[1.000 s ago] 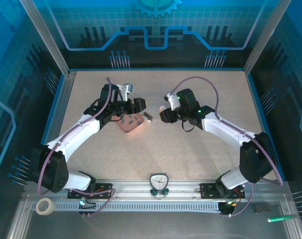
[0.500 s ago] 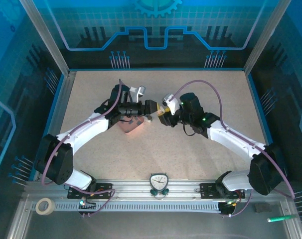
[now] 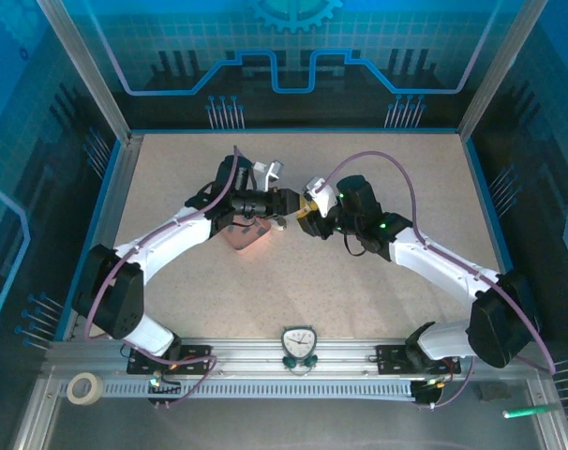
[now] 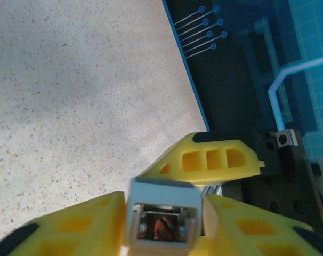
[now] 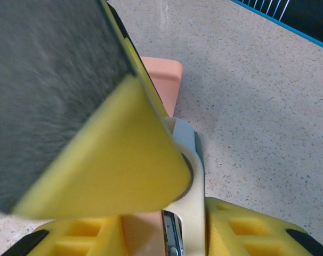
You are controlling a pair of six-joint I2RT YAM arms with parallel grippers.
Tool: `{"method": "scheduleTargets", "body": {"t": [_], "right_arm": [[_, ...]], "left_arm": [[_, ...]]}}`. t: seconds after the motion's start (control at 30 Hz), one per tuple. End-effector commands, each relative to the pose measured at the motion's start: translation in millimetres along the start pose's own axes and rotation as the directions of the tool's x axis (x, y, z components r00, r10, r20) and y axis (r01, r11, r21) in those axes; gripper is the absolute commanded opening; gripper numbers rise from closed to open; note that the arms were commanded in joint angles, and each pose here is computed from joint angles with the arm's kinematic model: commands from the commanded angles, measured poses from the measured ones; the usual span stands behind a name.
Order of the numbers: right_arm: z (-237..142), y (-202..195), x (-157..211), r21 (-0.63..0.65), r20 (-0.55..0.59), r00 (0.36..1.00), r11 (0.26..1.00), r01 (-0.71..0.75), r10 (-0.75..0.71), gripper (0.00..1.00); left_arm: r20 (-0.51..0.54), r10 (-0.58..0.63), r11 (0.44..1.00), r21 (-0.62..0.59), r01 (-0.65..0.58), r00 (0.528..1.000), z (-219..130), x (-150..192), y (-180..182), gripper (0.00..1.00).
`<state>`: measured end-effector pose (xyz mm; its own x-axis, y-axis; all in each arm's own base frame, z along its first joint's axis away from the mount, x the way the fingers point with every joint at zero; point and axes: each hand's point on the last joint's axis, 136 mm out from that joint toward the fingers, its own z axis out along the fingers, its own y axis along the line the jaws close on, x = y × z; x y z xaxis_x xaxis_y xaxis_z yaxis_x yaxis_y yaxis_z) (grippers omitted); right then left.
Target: Load the staples into the stapler
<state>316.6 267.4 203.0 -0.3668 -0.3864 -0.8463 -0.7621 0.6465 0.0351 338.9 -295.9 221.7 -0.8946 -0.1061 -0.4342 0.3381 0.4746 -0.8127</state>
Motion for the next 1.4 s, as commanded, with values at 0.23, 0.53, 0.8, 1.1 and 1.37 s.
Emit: {"method": "scheduleTargets", "body": {"t": [0.23,0.53,0.8,1.1,1.37], "right_arm": [[-16,13,-7,-0.074,0.035,0.999,0.997,0.028,-0.025,0.57],[-64,33,0,-0.384,0.102,0.995,0.923,0.032,0.008,0.64],[-71,38,4,-0.444,0.084,0.989,0.884,0.147,-0.123,0.62],[-71,41,-3,-0.482,0.101,0.977,0.850,0.212,-0.186,0.55],[-71,44,-6,-0.501,0.114,0.975,0.837,0.222,-0.191,0.42]], "left_arm": [[-0.052,0.288,0.957,0.053,-0.286,0.956,-3,4,-21,0.11],[0.025,0.741,0.644,0.256,-0.721,0.671,-14,27,-50,0.00],[0.144,0.851,0.422,0.383,-0.821,0.505,-24,47,-68,0.00],[0.166,0.875,0.354,0.421,-0.835,0.455,-31,56,-74,0.00],[0.188,0.865,0.351,0.436,-0.829,0.465,-33,54,-81,0.00]]}}
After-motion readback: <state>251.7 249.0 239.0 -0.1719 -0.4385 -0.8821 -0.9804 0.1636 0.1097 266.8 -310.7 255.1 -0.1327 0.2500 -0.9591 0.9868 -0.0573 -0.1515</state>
